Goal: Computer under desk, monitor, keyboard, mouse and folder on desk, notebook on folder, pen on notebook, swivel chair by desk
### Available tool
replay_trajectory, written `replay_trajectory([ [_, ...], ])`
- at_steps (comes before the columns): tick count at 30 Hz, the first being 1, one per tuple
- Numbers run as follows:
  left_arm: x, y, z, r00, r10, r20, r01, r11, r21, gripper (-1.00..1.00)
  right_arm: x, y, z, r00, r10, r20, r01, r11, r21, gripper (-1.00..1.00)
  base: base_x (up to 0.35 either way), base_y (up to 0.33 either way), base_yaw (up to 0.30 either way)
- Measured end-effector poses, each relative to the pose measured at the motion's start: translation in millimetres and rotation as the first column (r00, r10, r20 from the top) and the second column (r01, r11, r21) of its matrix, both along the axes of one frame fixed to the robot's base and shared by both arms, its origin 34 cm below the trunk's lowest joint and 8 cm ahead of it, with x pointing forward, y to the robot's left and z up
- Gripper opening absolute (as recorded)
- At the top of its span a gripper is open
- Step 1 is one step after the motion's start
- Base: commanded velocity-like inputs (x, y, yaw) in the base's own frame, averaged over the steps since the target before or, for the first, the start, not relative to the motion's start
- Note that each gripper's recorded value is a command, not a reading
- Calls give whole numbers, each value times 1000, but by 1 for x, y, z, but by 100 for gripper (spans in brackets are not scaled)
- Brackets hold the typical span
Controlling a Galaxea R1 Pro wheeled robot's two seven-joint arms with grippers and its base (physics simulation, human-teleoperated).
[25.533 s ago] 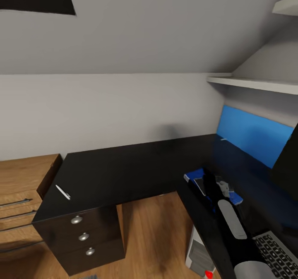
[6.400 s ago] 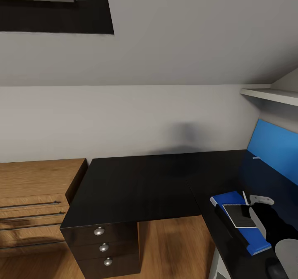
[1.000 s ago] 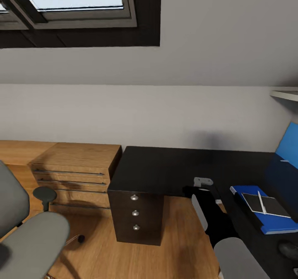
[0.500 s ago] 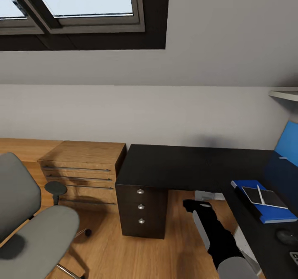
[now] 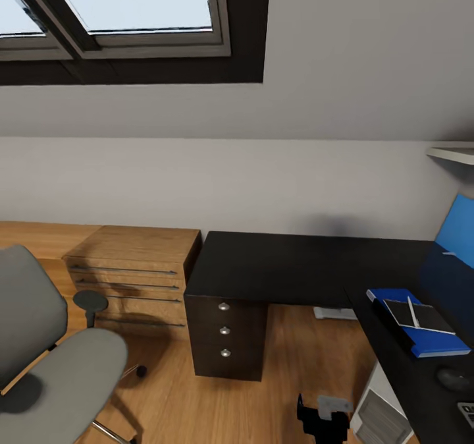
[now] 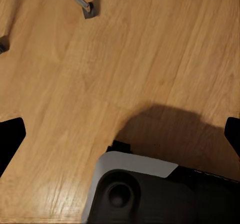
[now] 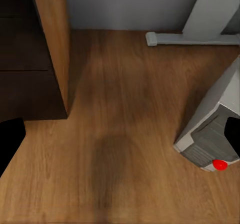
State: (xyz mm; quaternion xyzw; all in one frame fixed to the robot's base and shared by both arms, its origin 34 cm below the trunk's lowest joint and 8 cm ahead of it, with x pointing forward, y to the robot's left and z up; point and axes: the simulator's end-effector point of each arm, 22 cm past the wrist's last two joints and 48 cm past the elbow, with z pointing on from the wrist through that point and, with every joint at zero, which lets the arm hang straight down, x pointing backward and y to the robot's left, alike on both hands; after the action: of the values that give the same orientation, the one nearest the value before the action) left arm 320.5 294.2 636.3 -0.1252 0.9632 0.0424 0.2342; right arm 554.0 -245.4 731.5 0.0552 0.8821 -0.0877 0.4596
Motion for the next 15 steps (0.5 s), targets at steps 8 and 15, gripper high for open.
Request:
replay_trajectory([
  [8,7,-10,-15,997,-11,-75,8,999,-40,100,-41,6,-13,998,27,61,-27,1000,-5,100,0,0,221],
  [15,7,-16,-11,996,-17,-87,12,998,-53,100,-50,7,-4,994,29,106,-30,1000,1,100,0,0,275],
])
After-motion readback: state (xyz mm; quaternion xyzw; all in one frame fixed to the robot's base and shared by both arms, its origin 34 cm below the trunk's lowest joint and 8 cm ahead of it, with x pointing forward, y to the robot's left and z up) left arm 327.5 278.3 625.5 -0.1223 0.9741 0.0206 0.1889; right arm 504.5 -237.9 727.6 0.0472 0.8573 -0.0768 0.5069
